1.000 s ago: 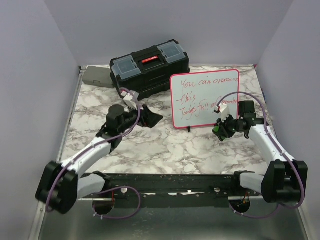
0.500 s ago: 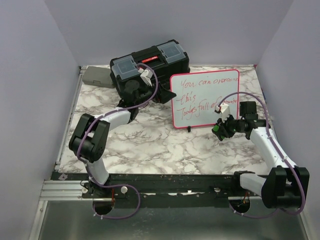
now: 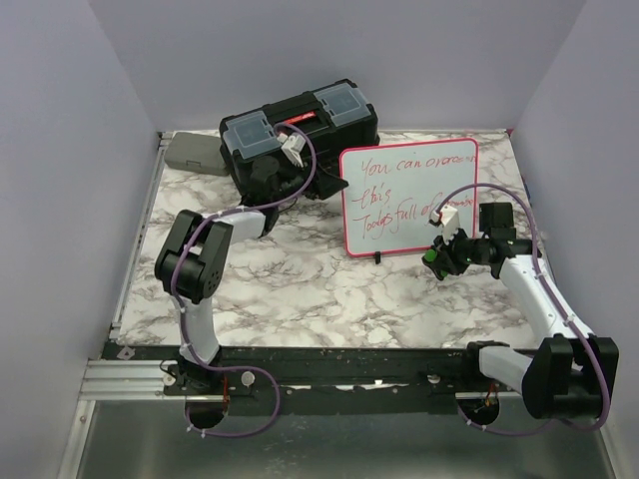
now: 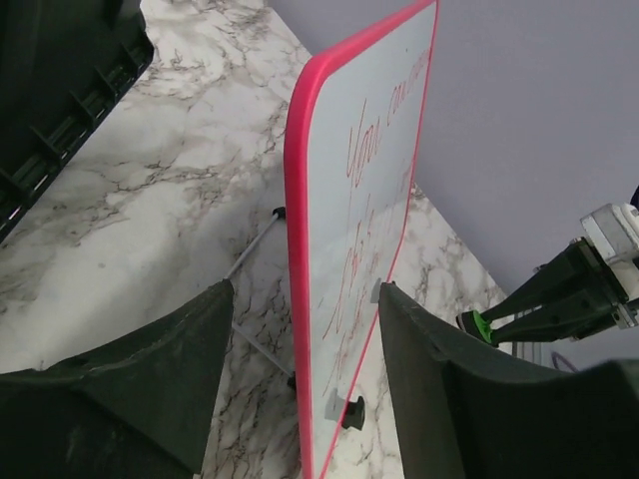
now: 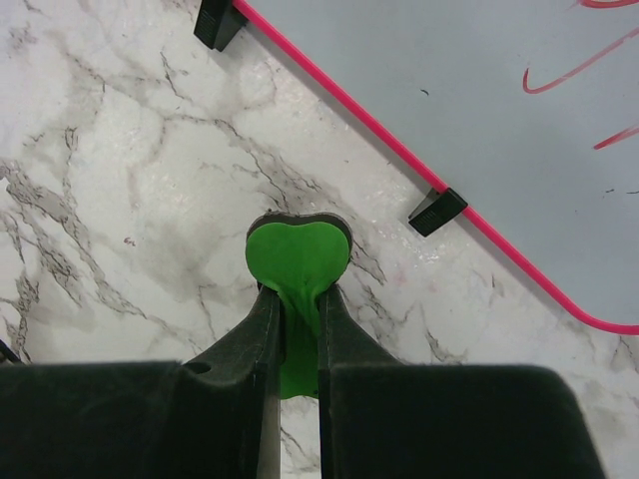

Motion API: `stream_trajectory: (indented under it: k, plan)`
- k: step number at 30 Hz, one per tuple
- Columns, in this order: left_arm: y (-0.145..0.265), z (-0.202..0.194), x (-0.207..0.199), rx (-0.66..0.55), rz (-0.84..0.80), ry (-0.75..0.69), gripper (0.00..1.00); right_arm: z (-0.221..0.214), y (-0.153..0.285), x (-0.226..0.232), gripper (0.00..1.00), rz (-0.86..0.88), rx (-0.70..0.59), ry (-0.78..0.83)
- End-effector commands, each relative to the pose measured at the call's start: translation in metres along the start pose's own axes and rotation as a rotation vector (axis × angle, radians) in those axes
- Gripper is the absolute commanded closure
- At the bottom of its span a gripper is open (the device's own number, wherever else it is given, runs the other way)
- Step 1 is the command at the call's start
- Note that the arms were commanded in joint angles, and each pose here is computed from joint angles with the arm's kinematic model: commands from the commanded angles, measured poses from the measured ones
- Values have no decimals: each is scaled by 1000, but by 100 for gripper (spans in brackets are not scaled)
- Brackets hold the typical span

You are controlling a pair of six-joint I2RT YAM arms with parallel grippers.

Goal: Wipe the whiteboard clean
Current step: Adjust the whiteboard stand at the center of the board.

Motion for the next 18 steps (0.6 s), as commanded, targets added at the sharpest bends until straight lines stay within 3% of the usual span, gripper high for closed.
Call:
stream_trajectory:
  k: [1,6,12,18]
  plan:
    - [-10,1,-8,-18,-130,5,42,4,3,4,96,17,-23,-3]
    - [-17,-3,-1,-18,-141,37,45,6,3,3,96,10,-29,-2]
    - [-25,-3,-4,-23,-203,44,57,5,2,1,96,5,-26,-3]
    - [-25,-10,-7,-29,-252,38,62,5,2,1,96,5,-24,-6]
Point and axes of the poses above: each gripper's point midway between its finger pads, its own y axis back along the fingers, its own x axis along the line the jaws close on, z = x × y, the point moved 2 cm from there along y, back along the fingers, and after that the axes turned 1 degree about -y, right-handed, at the moved point
